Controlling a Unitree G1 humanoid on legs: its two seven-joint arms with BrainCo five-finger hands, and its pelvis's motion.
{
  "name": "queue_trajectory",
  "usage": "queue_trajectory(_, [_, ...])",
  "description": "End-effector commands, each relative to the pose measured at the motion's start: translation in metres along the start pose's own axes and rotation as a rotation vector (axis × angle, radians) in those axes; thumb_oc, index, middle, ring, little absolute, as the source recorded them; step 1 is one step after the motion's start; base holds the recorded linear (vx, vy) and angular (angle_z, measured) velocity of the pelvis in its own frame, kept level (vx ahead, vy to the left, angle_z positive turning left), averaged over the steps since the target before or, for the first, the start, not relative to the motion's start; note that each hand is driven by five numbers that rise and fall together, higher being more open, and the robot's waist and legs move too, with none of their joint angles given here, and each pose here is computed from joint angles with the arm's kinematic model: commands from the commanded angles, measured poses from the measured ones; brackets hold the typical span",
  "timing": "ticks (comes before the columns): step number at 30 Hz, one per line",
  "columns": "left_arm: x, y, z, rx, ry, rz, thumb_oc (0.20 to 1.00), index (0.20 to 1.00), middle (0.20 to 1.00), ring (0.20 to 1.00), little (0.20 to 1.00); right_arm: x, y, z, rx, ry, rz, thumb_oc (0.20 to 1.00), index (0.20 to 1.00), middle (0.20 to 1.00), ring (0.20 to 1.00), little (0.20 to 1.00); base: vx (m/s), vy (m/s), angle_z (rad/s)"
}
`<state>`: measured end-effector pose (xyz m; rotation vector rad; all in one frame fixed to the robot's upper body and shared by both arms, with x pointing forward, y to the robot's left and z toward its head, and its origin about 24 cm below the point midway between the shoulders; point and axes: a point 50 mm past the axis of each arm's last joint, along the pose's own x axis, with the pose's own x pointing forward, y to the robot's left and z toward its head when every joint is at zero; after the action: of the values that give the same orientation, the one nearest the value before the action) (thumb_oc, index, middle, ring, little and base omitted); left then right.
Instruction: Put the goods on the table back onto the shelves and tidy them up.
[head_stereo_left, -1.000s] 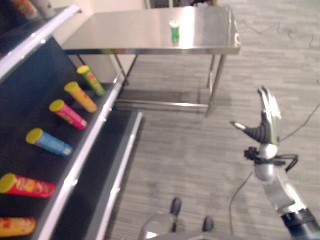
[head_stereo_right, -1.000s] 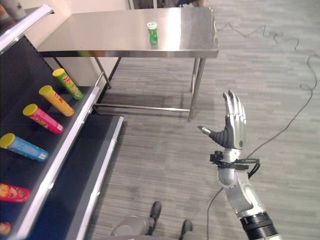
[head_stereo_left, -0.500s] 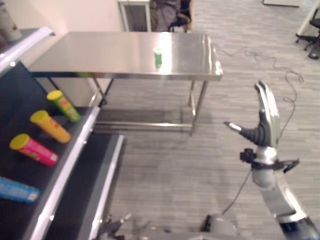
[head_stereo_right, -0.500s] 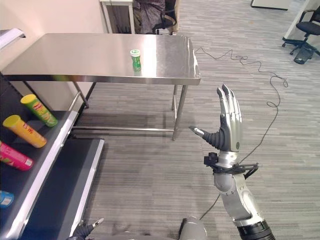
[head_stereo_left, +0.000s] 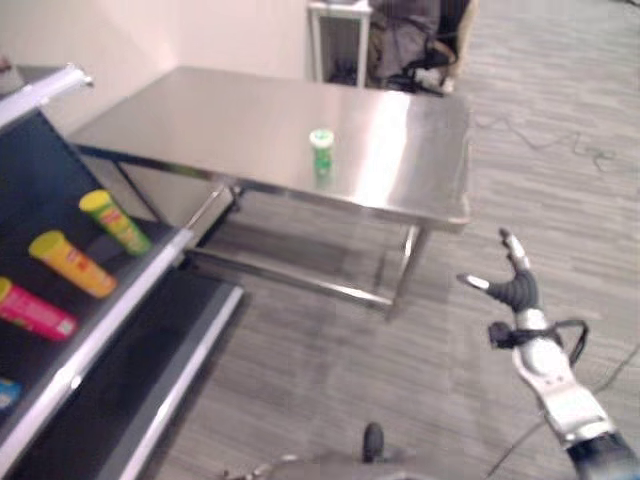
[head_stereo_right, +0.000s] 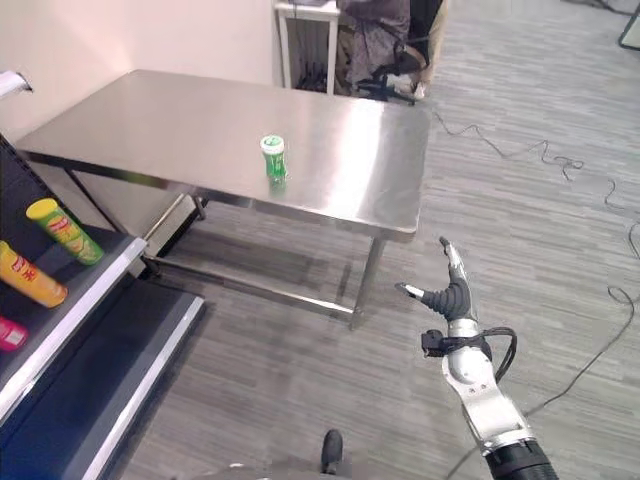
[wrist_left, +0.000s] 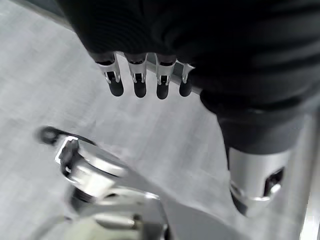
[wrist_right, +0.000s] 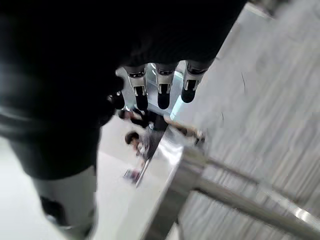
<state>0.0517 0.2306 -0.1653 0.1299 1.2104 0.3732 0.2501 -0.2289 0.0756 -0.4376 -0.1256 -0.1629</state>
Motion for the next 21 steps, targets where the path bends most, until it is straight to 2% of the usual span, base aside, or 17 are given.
queue_trajectory(1, [0.002, 0.011, 0.005, 0.034, -0.016, 0.018, 1.0, 1.0, 1.0, 1.0, 1.0, 0.013, -0.018, 0.072, 0.062, -0.354, -0.138, 1.0, 1.0, 1.0, 1.0, 1.0, 0.22, 0.013, -0.09])
queue_trajectory(5, [0.001, 0.007, 0.0, -0.02, 0.008, 0.028, 1.0, 1.0, 1.0, 1.0, 1.0, 0.01, -0.024, 0.08, 0.05, -0.407, -0.2, 1.0, 1.0, 1.0, 1.0, 1.0, 0.25, 0.141, -0.06])
queue_trajectory(7, [-0.003, -0.004, -0.014, -0.106, 0.055, 0.02, 1.0, 1.0, 1.0, 1.0, 1.0, 0.009, -0.028, 0.086, 0.023, -0.454, -0.29, 1.0, 1.0, 1.0, 1.0, 1.0, 0.35, 0.327, 0.08])
queue_trajectory(12, [-0.005, -0.005, -0.024, -0.161, 0.111, 0.041, 1.0, 1.0, 1.0, 1.0, 1.0, 0.004, -0.023, 0.087, 0.025, -0.452, -0.275, 1.0, 1.0, 1.0, 1.0, 1.0, 0.23, 0.292, -0.16])
queue_trajectory(15, [-0.003, -0.004, -0.019, -0.077, 0.097, 0.02, 1.0, 1.0, 1.0, 1.0, 1.0, 0.004, -0.019, 0.085, 0.007, -0.447, -0.209, 1.0, 1.0, 1.0, 1.0, 1.0, 0.22, 0.354, -0.14])
queue_trajectory(16, [0.001, 0.003, -0.007, 0.057, 0.049, 0.009, 1.0, 1.0, 1.0, 1.0, 1.0, 0.007, -0.015, 0.087, 0.027, -0.452, -0.135, 1.0, 1.0, 1.0, 1.0, 1.0, 0.07, 0.195, -0.03])
queue_trajectory(20, [0.003, 0.006, 0.0, 0.145, 0.019, 0.0, 1.0, 1.0, 1.0, 1.0, 1.0, 0.012, -0.012, 0.085, 0.038, -0.443, -0.097, 1.0, 1.0, 1.0, 1.0, 1.0, 0.06, 0.249, -0.02])
queue_trajectory(21, [0.004, 0.007, 0.007, 0.229, -0.01, -0.013, 1.0, 1.0, 1.0, 1.0, 1.0, 0.015, -0.01, 0.09, 0.052, -0.46, -0.059, 1.0, 1.0, 1.0, 1.0, 1.0, 0.06, 0.351, -0.12])
